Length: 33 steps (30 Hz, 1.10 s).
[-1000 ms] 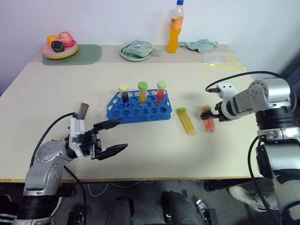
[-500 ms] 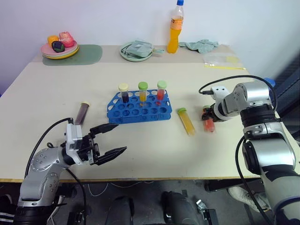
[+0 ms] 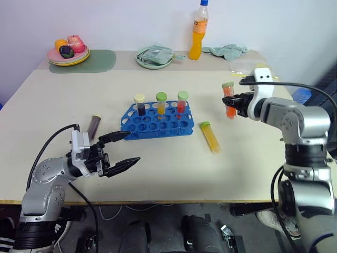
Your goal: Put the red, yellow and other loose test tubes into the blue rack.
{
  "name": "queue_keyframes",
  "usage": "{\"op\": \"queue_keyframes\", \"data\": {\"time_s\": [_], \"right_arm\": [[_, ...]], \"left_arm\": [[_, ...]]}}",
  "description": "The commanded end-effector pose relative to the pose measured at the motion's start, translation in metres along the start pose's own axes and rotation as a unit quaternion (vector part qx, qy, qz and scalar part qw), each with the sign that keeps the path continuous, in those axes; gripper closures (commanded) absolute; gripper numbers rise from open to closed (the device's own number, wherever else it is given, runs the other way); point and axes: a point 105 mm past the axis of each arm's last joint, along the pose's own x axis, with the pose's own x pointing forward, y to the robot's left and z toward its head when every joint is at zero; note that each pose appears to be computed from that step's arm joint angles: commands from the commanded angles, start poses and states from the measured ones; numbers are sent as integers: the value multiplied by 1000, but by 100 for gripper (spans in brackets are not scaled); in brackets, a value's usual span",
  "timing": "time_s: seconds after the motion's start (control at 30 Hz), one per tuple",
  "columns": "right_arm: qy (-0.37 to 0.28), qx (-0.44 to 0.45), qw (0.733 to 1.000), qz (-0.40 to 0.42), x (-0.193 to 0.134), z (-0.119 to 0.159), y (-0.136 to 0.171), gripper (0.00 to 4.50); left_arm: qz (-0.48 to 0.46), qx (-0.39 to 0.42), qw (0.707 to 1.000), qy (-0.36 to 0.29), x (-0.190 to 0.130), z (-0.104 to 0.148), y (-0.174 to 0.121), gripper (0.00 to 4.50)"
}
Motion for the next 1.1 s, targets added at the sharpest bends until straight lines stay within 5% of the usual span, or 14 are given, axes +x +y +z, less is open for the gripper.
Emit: {"op": "queue_keyframes", "data": {"time_s": [0.03, 0.17, 0.33, 0.67, 1.1], "right_arm": [[-220, 1, 975, 32, -37, 42, 40, 376], [-300, -112, 943, 91, -43, 32, 97, 376], [-348, -78, 929, 102, -28, 18, 127, 376], [-297, -110, 945, 83, 27, -33, 134, 376], [-292, -100, 943, 123, 37, -44, 150, 376]], "left_arm": [[-9, 16, 1000, -11, 2, 10, 7, 0], [-19, 14, 1000, -9, 2, 12, 15, 0], [-31, 13, 999, 1, -3, 14, 21, 0], [-26, 18, 999, -2, -6, 21, 22, 0], [-5, 20, 1000, 5, -15, 23, 16, 0]]}}
